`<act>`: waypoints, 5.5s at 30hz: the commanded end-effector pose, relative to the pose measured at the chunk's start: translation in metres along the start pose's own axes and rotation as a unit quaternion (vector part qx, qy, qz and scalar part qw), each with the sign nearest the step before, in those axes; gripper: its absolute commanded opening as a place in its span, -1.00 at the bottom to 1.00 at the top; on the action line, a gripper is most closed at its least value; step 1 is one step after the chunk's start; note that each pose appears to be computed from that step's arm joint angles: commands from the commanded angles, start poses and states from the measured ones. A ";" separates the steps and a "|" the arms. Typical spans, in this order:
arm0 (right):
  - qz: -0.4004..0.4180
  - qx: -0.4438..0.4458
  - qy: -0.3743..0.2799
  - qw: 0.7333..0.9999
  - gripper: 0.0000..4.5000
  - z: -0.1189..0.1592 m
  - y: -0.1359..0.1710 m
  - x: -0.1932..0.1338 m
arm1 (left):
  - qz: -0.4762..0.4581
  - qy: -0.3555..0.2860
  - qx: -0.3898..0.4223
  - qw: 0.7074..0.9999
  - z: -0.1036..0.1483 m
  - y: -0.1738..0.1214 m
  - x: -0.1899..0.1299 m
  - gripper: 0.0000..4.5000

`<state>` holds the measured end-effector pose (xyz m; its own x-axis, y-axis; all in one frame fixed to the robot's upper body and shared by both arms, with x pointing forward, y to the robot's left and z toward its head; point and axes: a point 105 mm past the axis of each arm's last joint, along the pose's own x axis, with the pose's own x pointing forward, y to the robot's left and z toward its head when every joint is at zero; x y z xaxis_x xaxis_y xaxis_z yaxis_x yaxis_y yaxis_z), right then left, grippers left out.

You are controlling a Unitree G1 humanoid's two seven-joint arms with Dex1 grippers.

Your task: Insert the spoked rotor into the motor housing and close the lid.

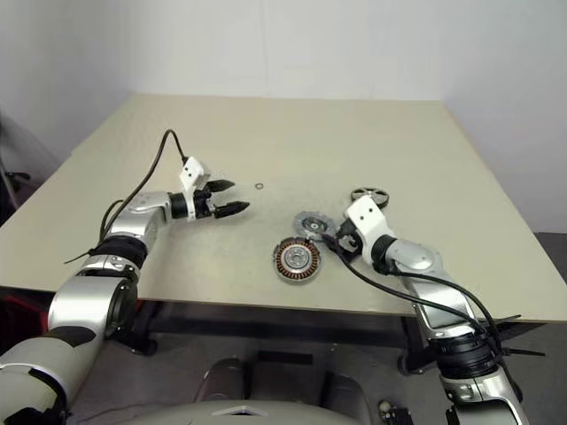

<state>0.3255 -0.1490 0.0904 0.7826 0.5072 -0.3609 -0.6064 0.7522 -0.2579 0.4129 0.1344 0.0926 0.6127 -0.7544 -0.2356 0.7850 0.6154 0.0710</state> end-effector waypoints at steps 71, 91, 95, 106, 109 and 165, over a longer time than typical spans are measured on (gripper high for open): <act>0.026 0.077 -0.027 0.996 0.91 0.072 0.040 0.161 | 0.353 0.039 -0.045 0.934 -0.021 0.057 -0.005 0.99; 0.040 -0.017 -0.114 0.993 0.91 0.082 -0.014 0.052 | 0.179 -0.031 -0.065 0.981 -0.005 0.020 0.020 0.99; 0.027 -0.026 -0.066 0.997 0.91 0.038 -0.003 0.006 | 0.095 -0.061 -0.056 0.992 0.002 0.010 0.011 0.99; 0.010 -0.004 -0.011 1.000 0.91 0.005 0.008 -0.020 | 0.002 -0.054 -0.009 0.998 0.007 0.005 -0.017 0.99; 0.017 -0.003 -0.010 1.000 0.91 0.004 0.013 -0.017 | 0.004 -0.046 0.005 0.999 0.006 0.008 -0.023 0.99; 0.391 -0.499 0.084 0.769 0.91 0.013 0.067 -0.007 | 0.038 -0.070 0.037 0.996 0.006 -0.017 -0.010 0.99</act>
<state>0.2761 -0.0977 0.0797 0.1272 0.5245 -0.8419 -0.7900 -0.4597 -0.4057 0.3929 0.1307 0.0848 0.6643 -0.7349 -0.1369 0.7475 0.6512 0.1311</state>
